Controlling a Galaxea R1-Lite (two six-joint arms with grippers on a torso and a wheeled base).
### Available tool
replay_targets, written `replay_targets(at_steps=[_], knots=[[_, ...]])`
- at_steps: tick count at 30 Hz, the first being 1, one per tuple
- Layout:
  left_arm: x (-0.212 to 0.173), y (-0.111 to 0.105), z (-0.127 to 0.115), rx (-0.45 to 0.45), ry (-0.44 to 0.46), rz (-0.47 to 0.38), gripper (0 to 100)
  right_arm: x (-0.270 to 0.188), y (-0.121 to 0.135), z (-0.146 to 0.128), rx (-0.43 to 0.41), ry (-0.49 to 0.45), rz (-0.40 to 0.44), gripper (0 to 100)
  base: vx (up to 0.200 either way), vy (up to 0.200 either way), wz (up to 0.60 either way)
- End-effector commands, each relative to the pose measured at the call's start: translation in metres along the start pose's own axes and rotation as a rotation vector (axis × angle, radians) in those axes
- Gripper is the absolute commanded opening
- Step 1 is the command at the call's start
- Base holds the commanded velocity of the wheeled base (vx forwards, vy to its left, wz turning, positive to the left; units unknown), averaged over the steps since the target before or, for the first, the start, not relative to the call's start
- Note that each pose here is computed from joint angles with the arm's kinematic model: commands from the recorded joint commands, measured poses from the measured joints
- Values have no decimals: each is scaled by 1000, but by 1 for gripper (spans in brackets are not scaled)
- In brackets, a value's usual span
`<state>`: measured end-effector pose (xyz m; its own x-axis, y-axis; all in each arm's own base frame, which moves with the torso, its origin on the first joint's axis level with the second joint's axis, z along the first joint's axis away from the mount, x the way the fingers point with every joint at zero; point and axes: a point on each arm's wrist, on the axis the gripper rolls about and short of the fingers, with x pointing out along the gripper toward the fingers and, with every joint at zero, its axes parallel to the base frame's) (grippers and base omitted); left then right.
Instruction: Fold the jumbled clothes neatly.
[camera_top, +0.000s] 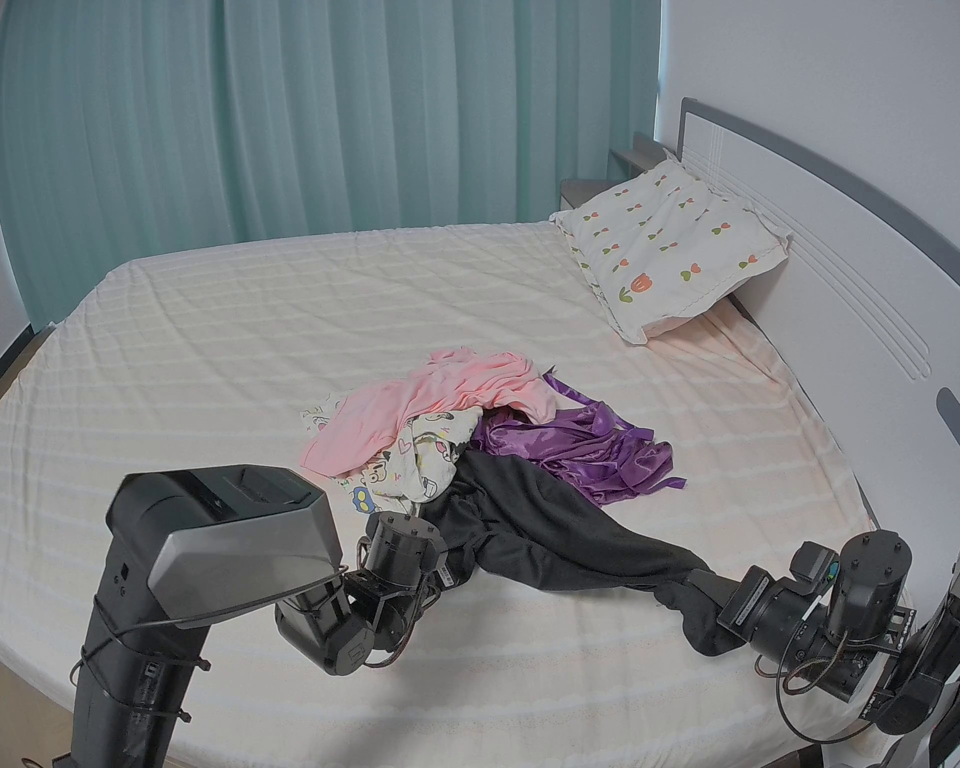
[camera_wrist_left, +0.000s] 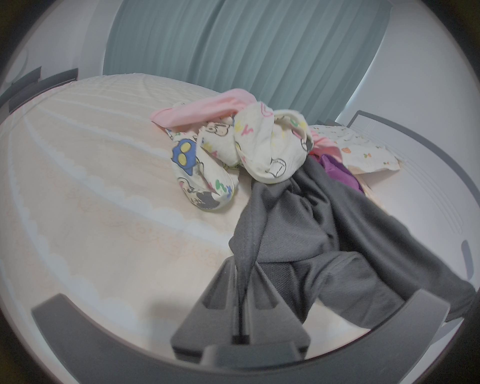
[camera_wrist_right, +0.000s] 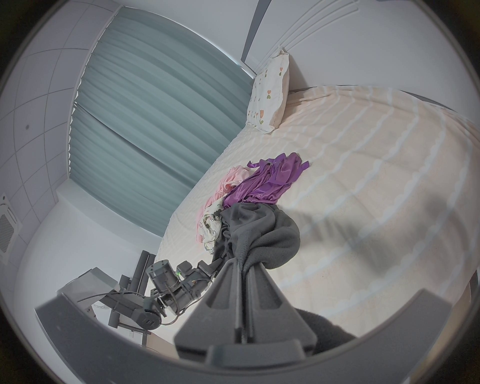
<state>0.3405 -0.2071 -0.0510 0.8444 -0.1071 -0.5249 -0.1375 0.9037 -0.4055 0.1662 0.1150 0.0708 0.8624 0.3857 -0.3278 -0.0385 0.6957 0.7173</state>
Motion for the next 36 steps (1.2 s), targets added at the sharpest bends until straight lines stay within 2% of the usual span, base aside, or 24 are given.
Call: replay_targets(at_steps=[1,6,9,11,13,14,16,17,18,19,21,24,25,26,28,29,31,36], knots=[[-47,-8,32,-96,-42,-43,0,-3,-2,-1,16,8,0,0,0,0,0],[-107,-25,51,-133,-66,-150,0,-11,8,4,26,-20,76,0,0,0,0],[-151,-40,68,-152,-108,-261,0,-22,23,11,23,-71,191,0,0,0,0],[-183,-48,83,-173,-152,-342,0,-33,35,23,-4,-146,282,0,0,0,0],[-200,-48,91,-187,-182,-375,0,-41,41,30,-26,-188,325,0,0,0,0],[-221,-44,101,-185,-228,-401,0,-51,50,41,-37,-232,402,0,0,0,0],[-238,-37,111,-174,-268,-422,0,-60,58,51,-51,-255,496,0,0,0,0],[-240,-36,112,-175,-272,-424,0,-61,58,52,-51,-256,501,0,0,0,0],[-255,-24,117,-182,-298,-433,0,-67,62,61,-85,-267,568,0,0,0,0],[-260,-18,120,-191,-309,-434,0,-67,62,67,-113,-276,588,0,0,0,0],[-269,-8,127,-213,-335,-439,0,-63,66,79,-154,-312,604,0,0,0,0],[-275,1,137,-240,-366,-444,0,-61,72,90,-166,-351,610,0,0,0,0],[-279,13,144,-294,-380,-444,0,-60,73,97,-163,-371,603,0,0,0,0],[-279,15,144,-299,-377,-443,0,-60,72,97,-164,-369,598,0,0,0,0],[-279,20,138,-314,-356,-432,0,-58,63,90,-157,-331,565,0,0,0,0],[-277,25,131,-301,-334,-412,0,-54,56,82,-142,-274,541,0,0,0,0],[-276,28,126,-296,-320,-400,0,-45,51,76,-137,-223,520,0,0,0,0],[-270,28,121,-289,-295,-387,0,-29,41,72,-126,-188,447,0,0,0,0]])
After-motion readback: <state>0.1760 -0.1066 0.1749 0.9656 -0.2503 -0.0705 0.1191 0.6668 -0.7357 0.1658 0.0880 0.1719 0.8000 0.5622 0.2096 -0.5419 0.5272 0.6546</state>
